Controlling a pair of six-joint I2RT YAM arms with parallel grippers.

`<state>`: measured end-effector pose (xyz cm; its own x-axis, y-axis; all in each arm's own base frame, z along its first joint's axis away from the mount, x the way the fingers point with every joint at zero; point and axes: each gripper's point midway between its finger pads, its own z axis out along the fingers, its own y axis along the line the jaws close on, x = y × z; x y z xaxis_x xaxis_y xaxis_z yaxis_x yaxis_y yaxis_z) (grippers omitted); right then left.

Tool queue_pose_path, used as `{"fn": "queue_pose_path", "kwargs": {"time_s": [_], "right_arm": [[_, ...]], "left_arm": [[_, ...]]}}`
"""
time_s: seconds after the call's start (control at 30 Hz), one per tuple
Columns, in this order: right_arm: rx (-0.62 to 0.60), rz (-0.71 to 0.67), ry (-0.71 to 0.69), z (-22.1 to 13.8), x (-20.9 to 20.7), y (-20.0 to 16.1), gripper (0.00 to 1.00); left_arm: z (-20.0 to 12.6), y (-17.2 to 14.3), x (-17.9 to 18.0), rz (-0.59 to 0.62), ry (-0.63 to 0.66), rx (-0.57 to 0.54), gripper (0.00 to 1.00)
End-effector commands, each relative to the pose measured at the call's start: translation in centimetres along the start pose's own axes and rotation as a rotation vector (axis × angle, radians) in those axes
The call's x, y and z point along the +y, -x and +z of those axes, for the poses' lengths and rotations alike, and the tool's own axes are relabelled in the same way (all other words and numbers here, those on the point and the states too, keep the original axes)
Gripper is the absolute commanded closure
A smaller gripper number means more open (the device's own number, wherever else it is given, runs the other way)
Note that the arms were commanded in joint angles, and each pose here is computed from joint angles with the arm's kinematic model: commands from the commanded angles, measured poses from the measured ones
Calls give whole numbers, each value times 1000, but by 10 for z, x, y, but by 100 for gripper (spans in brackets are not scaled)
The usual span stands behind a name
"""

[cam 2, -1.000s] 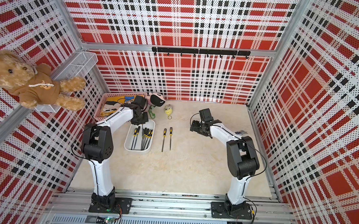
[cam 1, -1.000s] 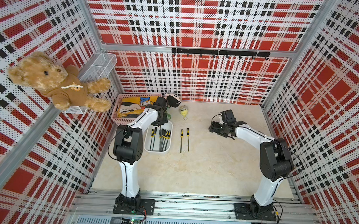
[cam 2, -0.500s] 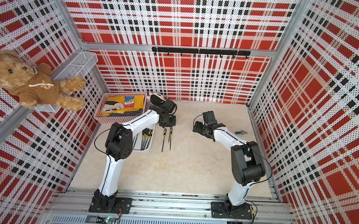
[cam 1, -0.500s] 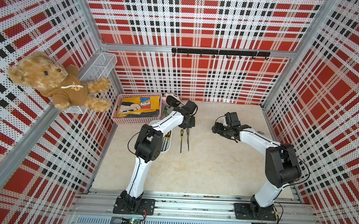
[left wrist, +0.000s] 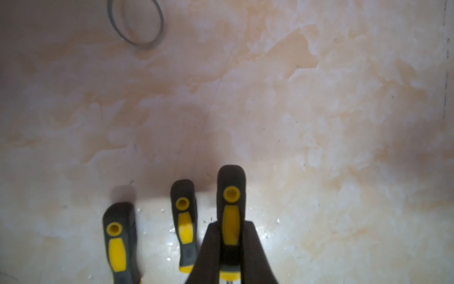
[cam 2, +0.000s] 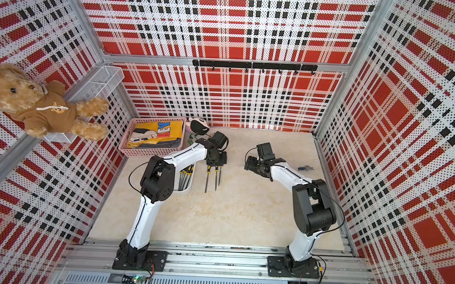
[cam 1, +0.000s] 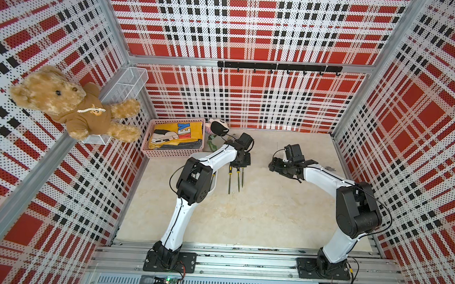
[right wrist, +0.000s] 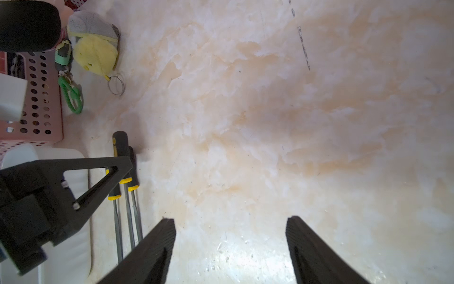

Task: Take the file tool out of the storage box
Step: Place the file tool at the center of the board.

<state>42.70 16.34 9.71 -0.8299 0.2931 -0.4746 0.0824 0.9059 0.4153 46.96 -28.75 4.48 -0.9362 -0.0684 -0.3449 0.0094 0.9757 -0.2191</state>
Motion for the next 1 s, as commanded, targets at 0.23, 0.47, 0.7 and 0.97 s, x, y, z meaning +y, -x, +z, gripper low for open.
{"fn": "queue_pose_path", "kwargs": {"time_s": [0.23, 0.47, 0.7, 0.97], "right_arm": [[-27, -11, 4, -7, 2, 9, 21], [-27, -10, 6, -6, 3, 11, 21], [-21, -7, 10, -5, 4, 11, 21], [-17, 6, 33, -2, 10, 13, 21]], "left_arm": [[23, -18, 0, 2, 1, 49, 97], [27, -21, 0, 11, -1, 61, 86], [23, -18, -2, 20, -6, 49, 79], [12, -7, -6, 18, -19, 13, 71]]}}
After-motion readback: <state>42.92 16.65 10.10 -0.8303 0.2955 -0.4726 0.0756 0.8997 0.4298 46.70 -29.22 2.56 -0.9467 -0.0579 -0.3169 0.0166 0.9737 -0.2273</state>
